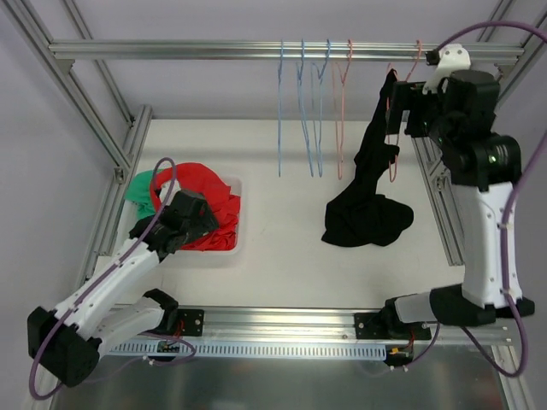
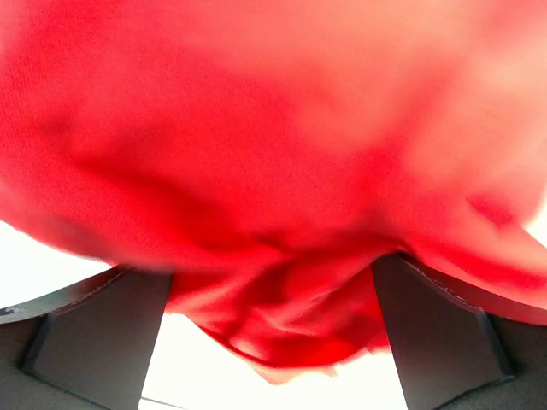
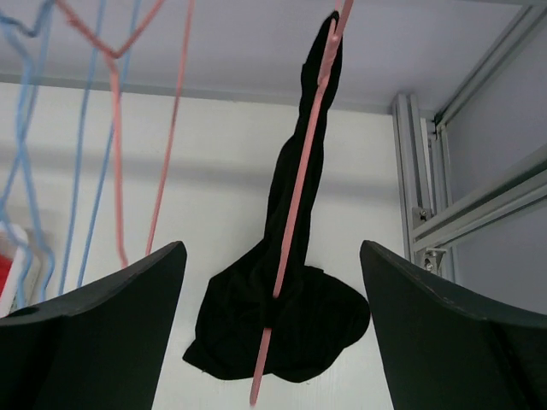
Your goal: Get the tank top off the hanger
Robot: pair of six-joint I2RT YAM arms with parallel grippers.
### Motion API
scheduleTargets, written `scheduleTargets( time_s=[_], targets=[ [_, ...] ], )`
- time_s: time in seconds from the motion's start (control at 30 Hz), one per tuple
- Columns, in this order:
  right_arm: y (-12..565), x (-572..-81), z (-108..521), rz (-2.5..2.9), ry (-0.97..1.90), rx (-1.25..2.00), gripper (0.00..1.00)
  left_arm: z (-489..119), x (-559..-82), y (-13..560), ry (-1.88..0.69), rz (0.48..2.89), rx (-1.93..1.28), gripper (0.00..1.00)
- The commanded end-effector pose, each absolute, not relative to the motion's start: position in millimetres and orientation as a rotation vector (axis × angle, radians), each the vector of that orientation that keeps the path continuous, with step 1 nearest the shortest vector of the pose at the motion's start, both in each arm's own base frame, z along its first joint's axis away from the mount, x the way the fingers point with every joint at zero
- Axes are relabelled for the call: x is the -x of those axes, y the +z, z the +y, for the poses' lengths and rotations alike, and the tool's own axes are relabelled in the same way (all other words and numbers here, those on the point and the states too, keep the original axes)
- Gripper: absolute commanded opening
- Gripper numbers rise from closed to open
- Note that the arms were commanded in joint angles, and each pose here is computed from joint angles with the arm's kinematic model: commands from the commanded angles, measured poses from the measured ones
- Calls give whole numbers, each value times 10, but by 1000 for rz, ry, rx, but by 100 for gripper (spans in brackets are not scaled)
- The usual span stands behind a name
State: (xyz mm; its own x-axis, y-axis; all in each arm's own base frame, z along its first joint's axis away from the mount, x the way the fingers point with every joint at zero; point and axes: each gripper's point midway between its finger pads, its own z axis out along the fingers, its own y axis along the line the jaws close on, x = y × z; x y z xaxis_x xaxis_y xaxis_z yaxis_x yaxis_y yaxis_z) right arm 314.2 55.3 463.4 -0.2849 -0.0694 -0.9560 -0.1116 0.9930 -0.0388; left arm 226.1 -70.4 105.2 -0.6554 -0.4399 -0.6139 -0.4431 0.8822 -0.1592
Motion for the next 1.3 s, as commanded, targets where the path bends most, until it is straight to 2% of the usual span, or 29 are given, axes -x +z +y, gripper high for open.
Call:
scheduleTargets(
  time_s=[0.0,0.13,0.17,0.2,0.27,0.3,0.37,0.4,0.43,0.6,0.73,1.0,1.1,1.17,1.23,1.27],
  targets=[
    [4458,-3516,414,1948,-7,86,86,-1040,-2308,1876,-347,2243,441,99],
    [4369,-3854,362,1981,-9,41,79,-1316,-2067,2364,-601,2182,168,99],
    [4341,-3900,352,1988,-11,34,77,-1366,-2015,2418,-643,2175,122,99],
    [4255,-3989,349,2011,-14,31,70,-1417,-1951,2496,-691,2158,73,99],
    [4246,-4047,304,2013,-25,12,65,-1505,-1825,2546,-764,2149,-25,99],
    [4231,-4072,306,2016,-22,7,54,-1507,-1792,2525,-770,2150,-45,99],
    [4192,-4129,339,2021,-6,6,39,-1479,-1729,2537,-783,2125,-53,99],
    [4199,-4135,325,2018,-6,-7,21,-1473,-1705,2482,-783,2133,-59,99],
    [4233,-4140,334,2004,1,-13,14,-1465,-1691,2470,-781,2129,-64,98],
    [4401,-4092,369,1947,51,-48,0,-1478,-1675,2280,-774,2179,-72,99],
    [4593,-4084,420,1857,106,-75,0,-1501,-1689,2230,-776,2203,-68,99],
    [5021,-3865,478,1675,190,-72,0,-1759,-1583,2676,-973,2034,-229,99],
    [5041,-3679,488,1664,210,-57,0,-1877,-1521,2819,-1048,1972,-290,99],
    [4842,-3575,466,1706,212,-70,0,-1990,-1531,3084,-1086,1877,-334,99],
    [4866,-3218,466,1677,236,-54,0,-2108,-1550,3399,-1109,1769,-377,99],
    [4611,-3138,486,1735,248,-47,0,-2282,-1500,3635,-1142,1729,-440,99]
  ],
)
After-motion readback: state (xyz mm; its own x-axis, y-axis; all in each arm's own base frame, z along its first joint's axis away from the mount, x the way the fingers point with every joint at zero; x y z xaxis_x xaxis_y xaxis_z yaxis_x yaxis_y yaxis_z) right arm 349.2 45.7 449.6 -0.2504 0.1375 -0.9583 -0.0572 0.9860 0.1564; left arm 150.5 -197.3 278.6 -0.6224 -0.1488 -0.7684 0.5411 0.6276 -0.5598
